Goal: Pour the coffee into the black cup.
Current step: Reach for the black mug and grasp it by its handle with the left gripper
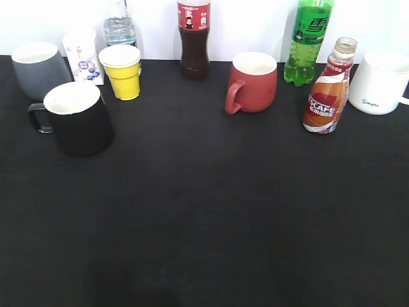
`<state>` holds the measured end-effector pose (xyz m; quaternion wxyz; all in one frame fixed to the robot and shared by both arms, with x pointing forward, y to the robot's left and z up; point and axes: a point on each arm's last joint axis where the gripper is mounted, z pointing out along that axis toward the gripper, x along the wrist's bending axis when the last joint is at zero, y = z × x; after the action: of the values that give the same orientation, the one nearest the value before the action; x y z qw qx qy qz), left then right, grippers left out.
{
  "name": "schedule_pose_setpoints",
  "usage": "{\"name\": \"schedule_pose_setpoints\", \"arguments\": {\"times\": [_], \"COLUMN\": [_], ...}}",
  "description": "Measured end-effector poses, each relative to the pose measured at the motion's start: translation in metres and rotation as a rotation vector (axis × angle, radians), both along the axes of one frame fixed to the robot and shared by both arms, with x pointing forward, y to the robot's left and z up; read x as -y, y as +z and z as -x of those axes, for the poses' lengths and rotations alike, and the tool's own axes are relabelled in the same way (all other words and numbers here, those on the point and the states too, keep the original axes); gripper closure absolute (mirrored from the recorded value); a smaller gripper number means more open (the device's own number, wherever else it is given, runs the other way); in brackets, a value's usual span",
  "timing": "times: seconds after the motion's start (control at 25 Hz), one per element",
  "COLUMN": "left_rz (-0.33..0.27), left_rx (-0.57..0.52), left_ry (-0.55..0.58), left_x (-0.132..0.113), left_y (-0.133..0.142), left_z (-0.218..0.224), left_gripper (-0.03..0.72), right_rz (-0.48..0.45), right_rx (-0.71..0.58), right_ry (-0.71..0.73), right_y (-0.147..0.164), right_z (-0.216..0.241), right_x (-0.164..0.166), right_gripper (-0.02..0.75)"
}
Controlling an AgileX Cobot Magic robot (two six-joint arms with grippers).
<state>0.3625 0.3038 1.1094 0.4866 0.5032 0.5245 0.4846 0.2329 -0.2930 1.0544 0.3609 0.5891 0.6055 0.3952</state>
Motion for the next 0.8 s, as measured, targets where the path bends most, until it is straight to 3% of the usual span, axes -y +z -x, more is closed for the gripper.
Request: {"name": "schedule_pose_setpoints", "arguments": {"times": [0.16,0.2,0.32,0.56,0.8], "left_rz": [-0.001,-0.005,-0.009,0.003,0.009], "left_rx": [-0.040,-0.091,-0.136,-0.177,-0.150], "left_ry": [-0.087,-0.104,-0.178,-0.172,-0.128], "left_x": [0.014,0.018,0.035,0.042,0.038], "left_y": [-0.087,-0.109,-0.140,-0.182,-0.187], "left_z": [-0.040,-0.048,-0.069,-0.091,-0.129], "left_gripper": [0.254,0.254,0.254,0.254,0.254], "right_rz": [0.000,0.000,0.000,0.000,0.000], "right_rx": [0.000,0.000,0.000,0.000,0.000], "right_ry": [0.000,0.000,0.000,0.000,0.000], "right_y": [0.000,0.000,0.000,0.000,0.000], "right_z": [0.000,0.000,0.000,0.000,0.000], "right_x": [0.000,0.000,0.000,0.000,0.000], "right_gripper": [0.159,0.159,0.159,0.159,0.159]}}
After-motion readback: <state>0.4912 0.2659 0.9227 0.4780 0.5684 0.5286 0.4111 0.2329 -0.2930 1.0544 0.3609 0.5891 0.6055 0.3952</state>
